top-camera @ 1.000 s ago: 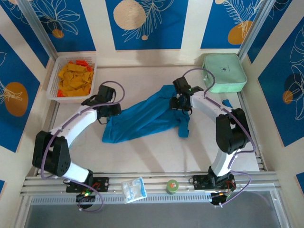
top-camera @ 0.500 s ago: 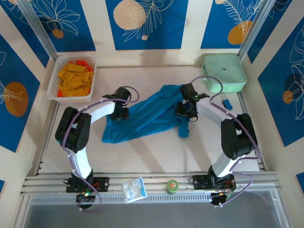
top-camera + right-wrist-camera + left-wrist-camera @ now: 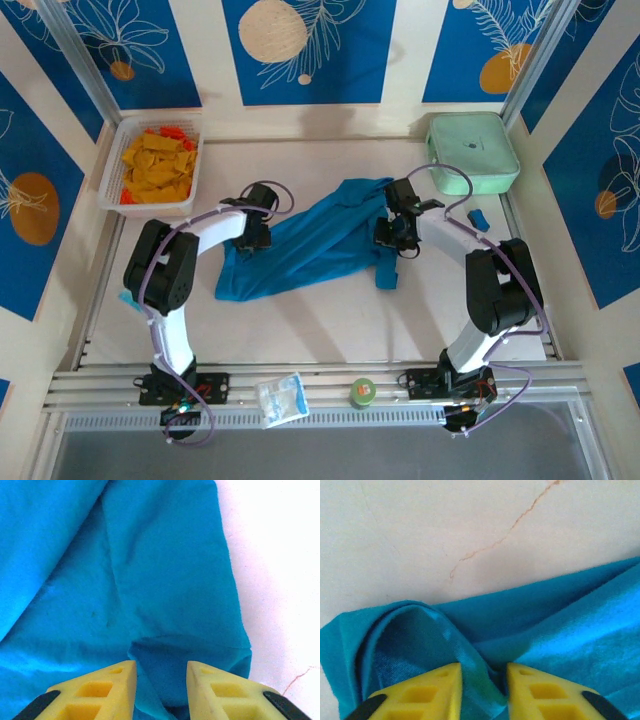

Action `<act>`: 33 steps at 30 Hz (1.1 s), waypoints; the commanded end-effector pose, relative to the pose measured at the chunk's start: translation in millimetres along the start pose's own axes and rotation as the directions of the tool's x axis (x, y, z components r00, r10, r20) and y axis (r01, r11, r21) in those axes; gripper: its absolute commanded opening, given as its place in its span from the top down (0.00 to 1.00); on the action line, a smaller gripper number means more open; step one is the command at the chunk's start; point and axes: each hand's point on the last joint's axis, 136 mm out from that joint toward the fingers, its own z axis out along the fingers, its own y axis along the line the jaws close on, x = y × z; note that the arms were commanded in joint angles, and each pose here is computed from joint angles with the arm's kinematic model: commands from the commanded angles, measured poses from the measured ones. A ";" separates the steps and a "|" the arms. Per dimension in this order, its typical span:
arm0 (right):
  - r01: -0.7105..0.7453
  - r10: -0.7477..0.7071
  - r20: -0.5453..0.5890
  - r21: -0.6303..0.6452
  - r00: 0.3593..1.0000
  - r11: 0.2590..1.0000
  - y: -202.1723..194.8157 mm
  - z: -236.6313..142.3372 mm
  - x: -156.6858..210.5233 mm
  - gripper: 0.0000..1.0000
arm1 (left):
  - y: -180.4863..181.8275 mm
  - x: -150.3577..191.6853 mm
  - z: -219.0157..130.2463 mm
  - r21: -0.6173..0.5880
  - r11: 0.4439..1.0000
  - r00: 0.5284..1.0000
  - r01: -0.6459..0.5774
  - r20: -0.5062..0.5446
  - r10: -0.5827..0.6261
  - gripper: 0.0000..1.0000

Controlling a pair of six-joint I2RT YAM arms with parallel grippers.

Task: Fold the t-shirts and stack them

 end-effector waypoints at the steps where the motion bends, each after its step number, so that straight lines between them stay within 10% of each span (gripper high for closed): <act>1: -0.014 0.014 0.004 -0.033 1.000 0.999 3.7 -7.0 -0.2 0.70 | 0.6 -4.6 -3.6 -0.019 1.000 1.000 -0.002 0.018 0.002 0.80; 4: -0.014 0.014 0.005 -0.036 1.000 0.999 4.7 -8.3 -1.3 0.73 | 3.3 -5.6 -8.5 -0.024 1.000 1.000 0.003 0.028 -0.003 0.99; 14: -0.008 0.008 0.003 -0.041 1.000 0.999 6.9 -11.2 -2.4 0.76 | 16.0 -82.0 -93.7 0.031 0.998 0.971 0.049 0.235 -0.055 1.00; 23: -0.024 0.024 -0.002 -0.034 1.000 0.999 4.3 -14.1 4.4 0.72 | 79.3 -207.6 -87.2 0.134 0.942 0.870 0.309 0.361 -0.336 1.00; 29: -0.024 0.024 -0.004 -0.009 1.000 1.000 -0.7 -17.6 9.6 0.53 | 59.5 -228.5 -90.9 0.256 0.919 0.843 0.300 0.379 -0.381 0.42; 33: -0.020 0.020 -0.015 0.023 1.000 1.000 -5.3 -24.1 18.7 0.45 | 52.8 -218.0 -104.2 0.286 0.921 0.847 0.265 0.386 -0.364 0.28</act>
